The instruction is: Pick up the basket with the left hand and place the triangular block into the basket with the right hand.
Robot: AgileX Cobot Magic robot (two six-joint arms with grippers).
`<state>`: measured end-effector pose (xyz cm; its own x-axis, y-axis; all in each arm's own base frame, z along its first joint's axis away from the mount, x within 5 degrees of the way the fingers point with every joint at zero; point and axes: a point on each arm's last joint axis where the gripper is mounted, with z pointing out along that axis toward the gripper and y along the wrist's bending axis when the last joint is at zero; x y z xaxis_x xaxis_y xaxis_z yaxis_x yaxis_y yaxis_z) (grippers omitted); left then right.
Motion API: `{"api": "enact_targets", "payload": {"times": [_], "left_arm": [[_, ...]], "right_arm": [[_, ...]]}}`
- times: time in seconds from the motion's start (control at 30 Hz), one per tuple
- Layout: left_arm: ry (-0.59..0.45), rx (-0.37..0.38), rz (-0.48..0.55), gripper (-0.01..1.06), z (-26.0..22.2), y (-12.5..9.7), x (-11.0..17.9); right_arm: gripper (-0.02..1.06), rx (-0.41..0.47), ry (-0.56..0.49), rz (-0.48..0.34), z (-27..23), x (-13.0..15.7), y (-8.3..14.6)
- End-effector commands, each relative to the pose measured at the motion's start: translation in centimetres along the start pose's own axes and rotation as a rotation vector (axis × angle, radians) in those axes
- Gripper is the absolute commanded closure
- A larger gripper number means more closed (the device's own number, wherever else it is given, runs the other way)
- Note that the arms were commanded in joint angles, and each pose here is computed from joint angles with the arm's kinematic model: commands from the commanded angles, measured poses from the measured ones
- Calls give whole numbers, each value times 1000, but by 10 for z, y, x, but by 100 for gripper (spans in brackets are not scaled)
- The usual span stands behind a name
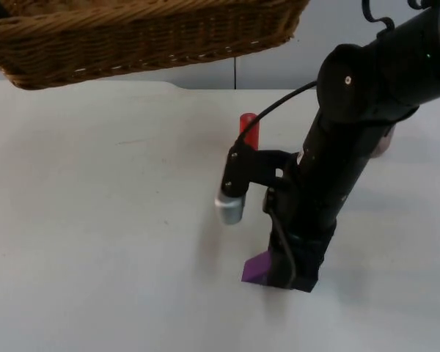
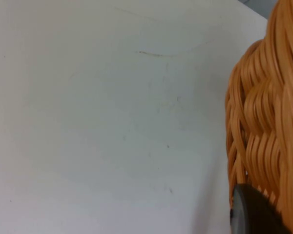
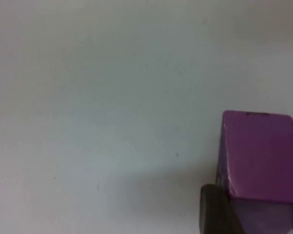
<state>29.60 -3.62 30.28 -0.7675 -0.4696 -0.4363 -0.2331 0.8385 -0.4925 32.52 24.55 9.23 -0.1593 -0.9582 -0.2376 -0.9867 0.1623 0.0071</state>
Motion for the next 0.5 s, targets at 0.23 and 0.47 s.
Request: {"api": "enact_targets", "payload": {"times": [0.23,0.47], "left_arm": [[-20,31,-18,105,-6,-5,-1],[-13,26,-14,105,-6,-4,0]], "right_arm": [[104,15,32,229,-19,1,4],[105,74,-34,380,-63,17,49]]}}
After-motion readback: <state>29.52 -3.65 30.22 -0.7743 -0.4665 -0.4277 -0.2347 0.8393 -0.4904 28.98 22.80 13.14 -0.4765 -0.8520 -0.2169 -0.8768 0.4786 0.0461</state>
